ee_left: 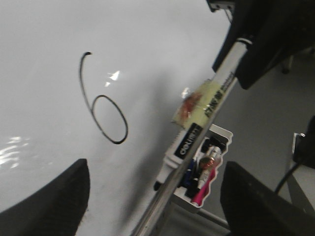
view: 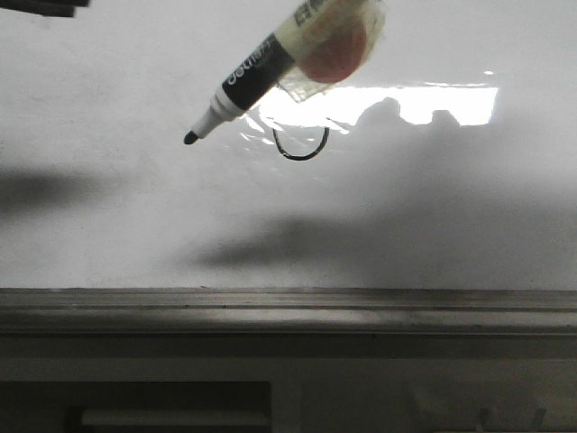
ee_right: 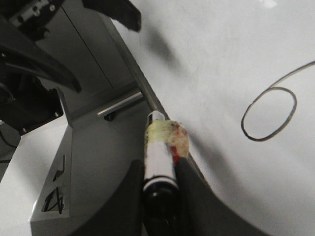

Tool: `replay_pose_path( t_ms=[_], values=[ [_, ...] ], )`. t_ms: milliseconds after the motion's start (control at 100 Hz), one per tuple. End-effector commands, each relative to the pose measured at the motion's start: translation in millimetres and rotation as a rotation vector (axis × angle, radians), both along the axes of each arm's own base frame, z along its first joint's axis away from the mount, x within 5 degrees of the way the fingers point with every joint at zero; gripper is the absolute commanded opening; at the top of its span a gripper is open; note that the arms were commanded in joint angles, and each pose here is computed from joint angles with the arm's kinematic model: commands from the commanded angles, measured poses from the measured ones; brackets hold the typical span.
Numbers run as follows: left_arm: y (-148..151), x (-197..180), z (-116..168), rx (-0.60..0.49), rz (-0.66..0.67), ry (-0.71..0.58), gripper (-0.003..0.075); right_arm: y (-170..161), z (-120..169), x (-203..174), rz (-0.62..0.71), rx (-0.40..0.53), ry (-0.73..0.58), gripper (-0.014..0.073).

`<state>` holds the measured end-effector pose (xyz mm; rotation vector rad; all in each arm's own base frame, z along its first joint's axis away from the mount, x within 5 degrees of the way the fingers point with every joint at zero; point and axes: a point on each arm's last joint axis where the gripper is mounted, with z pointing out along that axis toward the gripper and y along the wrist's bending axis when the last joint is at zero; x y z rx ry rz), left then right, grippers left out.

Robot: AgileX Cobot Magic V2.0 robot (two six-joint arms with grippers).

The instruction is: Write number 6 on whiteboard

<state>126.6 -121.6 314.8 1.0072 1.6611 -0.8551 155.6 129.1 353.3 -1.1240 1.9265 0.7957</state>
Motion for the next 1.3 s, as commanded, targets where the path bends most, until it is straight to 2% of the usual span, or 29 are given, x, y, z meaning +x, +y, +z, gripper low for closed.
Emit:
replay_pose_path(
  t_ms=[0,260,450,870,1050,1080,1140,1290],
  values=[
    [-18,5,13,-0.029,-0.046,-0.016,0.0495,1,17,-1,0.007,0.052,-0.035,-0.0045],
    [-64,10,5,0.100,-0.061,-0.106,0.0494,1,16,-2,0.024,0.040,-0.027,-0.0045],
    [-74,15,2,0.130,0.000,-0.150,0.0467,1,16,-3,0.031,0.038,-0.023,-0.0045],
    [-73,16,2,0.132,0.001,-0.153,0.0214,1,16,-3,0.029,0.038,-0.024,-0.0045],
    [-73,16,2,0.132,0.001,-0.153,0.0022,1,16,-3,0.032,0.036,-0.023,-0.0038],
    [-73,16,2,0.132,0.001,-0.153,-0.0023,1,16,-4,0.036,0.032,-0.020,-0.0016],
    [-73,16,2,0.132,0.001,-0.153,-0.0020,1,15,-4,0.042,0.029,-0.017,0.0054],
    [-73,17,3,0.126,0.015,-0.148,-0.0020,1,16,-1,0.003,0.036,-0.015,0.0316]
  ],
)
